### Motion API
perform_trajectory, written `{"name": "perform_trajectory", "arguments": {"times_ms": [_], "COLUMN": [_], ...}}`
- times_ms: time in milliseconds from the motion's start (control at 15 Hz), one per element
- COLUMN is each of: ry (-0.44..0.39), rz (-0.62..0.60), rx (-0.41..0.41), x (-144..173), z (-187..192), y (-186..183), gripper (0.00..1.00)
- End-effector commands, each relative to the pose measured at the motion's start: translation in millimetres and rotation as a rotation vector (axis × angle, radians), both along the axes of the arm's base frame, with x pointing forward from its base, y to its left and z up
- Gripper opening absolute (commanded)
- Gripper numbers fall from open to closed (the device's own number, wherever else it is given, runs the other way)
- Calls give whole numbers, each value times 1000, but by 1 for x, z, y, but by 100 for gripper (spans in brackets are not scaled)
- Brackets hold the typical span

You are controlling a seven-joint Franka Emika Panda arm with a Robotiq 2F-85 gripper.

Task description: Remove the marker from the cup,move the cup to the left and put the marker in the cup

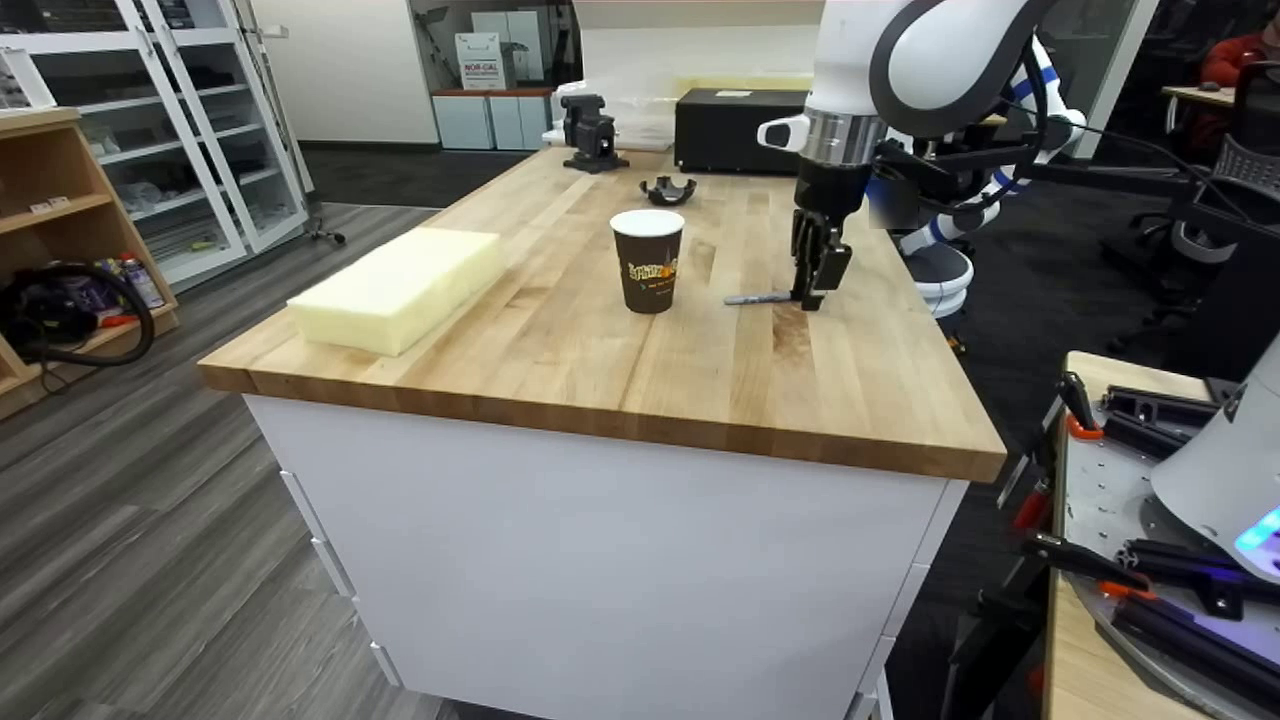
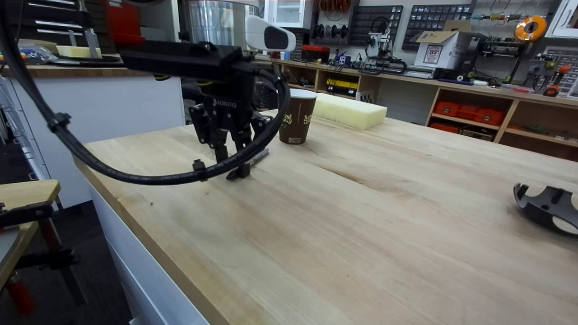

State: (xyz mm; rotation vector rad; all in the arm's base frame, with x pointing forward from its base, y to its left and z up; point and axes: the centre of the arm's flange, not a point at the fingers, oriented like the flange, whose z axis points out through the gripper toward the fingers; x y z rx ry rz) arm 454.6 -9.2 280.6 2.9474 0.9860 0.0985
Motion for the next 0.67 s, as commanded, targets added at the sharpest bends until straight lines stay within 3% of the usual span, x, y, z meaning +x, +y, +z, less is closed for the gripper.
{"name": "perform_trajectory", "arguments": {"times_ms": [0, 200, 600], "ry": [13, 19, 48], "rz": [6, 7, 9], "rx": [10, 11, 3], "x": [2, 2, 2], "z": [2, 7, 17], "y": [1, 3, 10], "gripper": [10, 0, 4]}}
